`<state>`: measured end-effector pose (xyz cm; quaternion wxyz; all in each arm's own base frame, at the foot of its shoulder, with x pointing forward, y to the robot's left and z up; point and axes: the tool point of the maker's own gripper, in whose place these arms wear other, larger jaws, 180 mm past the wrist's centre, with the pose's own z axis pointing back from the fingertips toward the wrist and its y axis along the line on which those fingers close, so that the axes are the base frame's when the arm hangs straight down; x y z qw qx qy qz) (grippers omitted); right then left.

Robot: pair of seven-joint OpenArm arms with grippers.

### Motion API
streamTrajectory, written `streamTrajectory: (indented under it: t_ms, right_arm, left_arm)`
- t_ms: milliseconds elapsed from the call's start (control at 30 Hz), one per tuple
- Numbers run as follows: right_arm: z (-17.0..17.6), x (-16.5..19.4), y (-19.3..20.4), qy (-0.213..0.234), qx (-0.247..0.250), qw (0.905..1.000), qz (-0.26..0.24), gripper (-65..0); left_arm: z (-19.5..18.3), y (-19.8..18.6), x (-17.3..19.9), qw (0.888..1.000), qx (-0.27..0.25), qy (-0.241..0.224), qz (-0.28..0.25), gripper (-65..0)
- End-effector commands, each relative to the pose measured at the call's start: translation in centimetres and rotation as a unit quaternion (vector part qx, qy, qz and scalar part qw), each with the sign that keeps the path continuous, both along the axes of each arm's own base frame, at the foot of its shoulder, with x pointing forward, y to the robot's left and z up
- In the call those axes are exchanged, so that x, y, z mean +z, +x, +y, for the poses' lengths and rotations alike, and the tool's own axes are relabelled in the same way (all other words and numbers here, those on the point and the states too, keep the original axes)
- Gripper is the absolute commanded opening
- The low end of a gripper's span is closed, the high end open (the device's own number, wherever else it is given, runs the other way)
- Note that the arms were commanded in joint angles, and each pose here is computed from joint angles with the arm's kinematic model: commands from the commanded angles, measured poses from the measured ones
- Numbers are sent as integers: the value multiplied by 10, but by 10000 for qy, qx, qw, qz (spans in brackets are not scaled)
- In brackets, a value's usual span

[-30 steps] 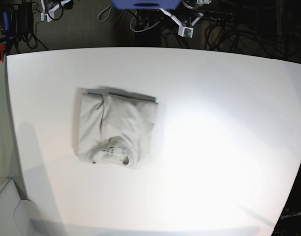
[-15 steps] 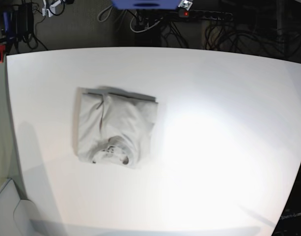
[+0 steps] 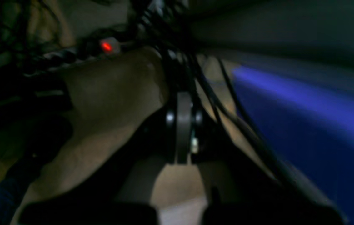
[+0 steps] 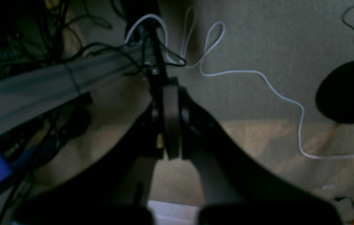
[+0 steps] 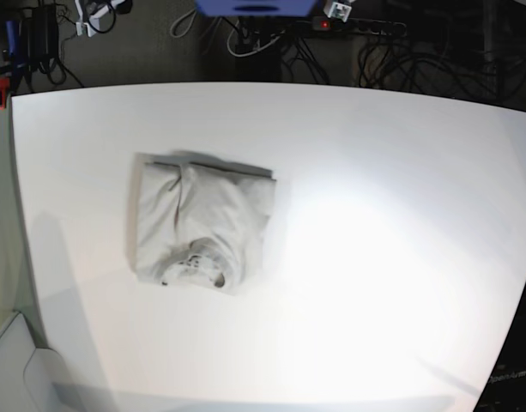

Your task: Layout the t-shirt on the table in an organized manner, then fold the t-shirt properly

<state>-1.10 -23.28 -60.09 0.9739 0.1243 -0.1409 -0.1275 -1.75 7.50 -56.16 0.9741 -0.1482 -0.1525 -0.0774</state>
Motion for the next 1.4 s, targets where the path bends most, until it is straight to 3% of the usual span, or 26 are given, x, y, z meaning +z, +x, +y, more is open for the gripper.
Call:
streamTrajectory:
  t_ms: [0, 667, 1233, 1367]
  right_arm:
    - [-4, 3, -1, 1, 34, 10000, -52, -650]
    - [6, 1, -1, 82, 48, 9999, -51, -650]
    - [20, -2, 11, 206, 290, 9993, -88, -650]
    - [24, -2, 11, 245, 275, 9993, -103, -650]
  left_arm:
    - [-4, -2, 5, 10000, 17, -76, -45, -649]
    - [6, -2, 4, 10000, -39, 11, -45, -649]
    - [55, 14, 0, 9976, 496, 463, -153, -649]
    - [81, 8, -25, 9952, 728, 622, 216, -649]
